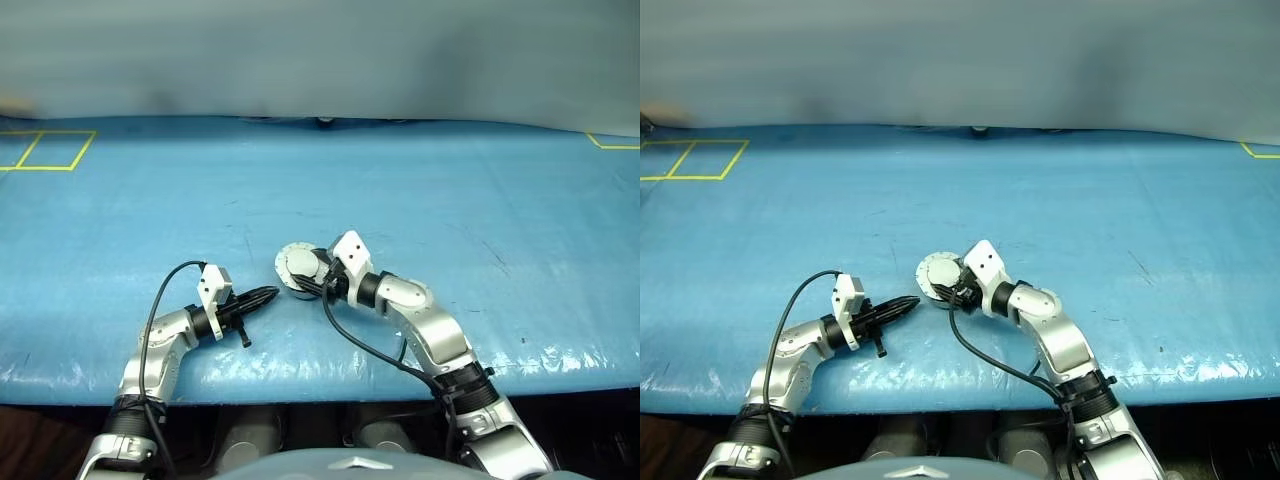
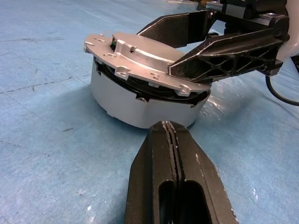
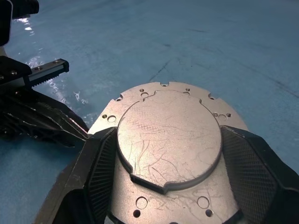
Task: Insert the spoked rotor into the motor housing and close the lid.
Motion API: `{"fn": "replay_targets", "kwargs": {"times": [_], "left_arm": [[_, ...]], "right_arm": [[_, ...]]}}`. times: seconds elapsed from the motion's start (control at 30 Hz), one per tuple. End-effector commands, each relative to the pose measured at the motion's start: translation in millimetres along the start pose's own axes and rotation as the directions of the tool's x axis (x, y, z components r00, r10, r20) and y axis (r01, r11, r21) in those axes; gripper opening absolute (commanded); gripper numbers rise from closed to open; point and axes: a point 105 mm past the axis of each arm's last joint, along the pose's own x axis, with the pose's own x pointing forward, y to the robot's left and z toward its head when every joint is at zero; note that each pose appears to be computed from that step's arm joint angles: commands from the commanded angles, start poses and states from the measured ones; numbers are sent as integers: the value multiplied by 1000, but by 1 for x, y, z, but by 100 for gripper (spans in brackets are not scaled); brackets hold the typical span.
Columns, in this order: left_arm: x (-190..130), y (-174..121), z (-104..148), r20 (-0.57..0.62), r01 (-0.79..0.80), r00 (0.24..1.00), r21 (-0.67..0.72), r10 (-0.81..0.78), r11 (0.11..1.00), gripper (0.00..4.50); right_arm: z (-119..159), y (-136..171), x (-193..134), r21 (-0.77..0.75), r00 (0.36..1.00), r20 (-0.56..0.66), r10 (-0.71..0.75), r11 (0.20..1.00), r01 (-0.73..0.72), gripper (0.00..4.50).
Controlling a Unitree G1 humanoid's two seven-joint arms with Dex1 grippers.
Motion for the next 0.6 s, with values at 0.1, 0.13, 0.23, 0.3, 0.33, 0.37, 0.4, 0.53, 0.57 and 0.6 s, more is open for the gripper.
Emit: {"fn": "replay_targets", "kwargs": {"times": [0.1, 0.13, 0.23, 0.3, 0.33, 0.37, 0.4, 0.53, 0.57, 0.6], "left_arm": [[1, 0, 3, 7, 8, 1000, 14, -8, 1000, 0], [1, 0, 3, 7, 7, 1000, 14, -7, 1000, 0], [1, -1, 2, 8, 4, 1000, 12, -4, 1000, 0], [0, -1, 2, 9, 3, 1000, 11, -3, 1000, 0], [0, -1, 2, 9, 2, 1000, 11, -2, 1000, 0], [0, -1, 2, 9, 2, 1000, 10, -2, 1000, 0], [0, -2, 2, 8, 2, 1000, 10, -2, 1000, 0], [0, -2, 2, 7, 2, 1000, 10, -2, 1000, 0], [0, -2, 3, 7, 2, 1000, 11, -2, 1000, 0], [0, -2, 3, 8, 2, 1000, 12, -2, 1000, 0]], "right_arm": [[24, -2, -5, -82, 998, 29, 57, 995, -54, 305], [22, -2, -4, -81, 998, 18, 60, 995, -59, 305], [16, -3, -3, -74, 998, -3, 61, 995, -61, 305], [9, -3, -2, -80, 998, -29, 62, 995, -64, 305], [8, -3, -2, -79, 998, -35, 61, 995, -64, 305], [6, -3, -1, -73, 997, -37, 60, 995, -63, 305], [3, -4, -1, -74, 997, -49, 57, 995, -61, 305], [-5, -3, -2, -80, 995, -75, 71, 994, -77, 305], [-7, -4, -2, -78, 994, -81, 72, 994, -79, 305], [-8, -4, -2, -77, 994, -85, 74, 994, -81, 305]]}}
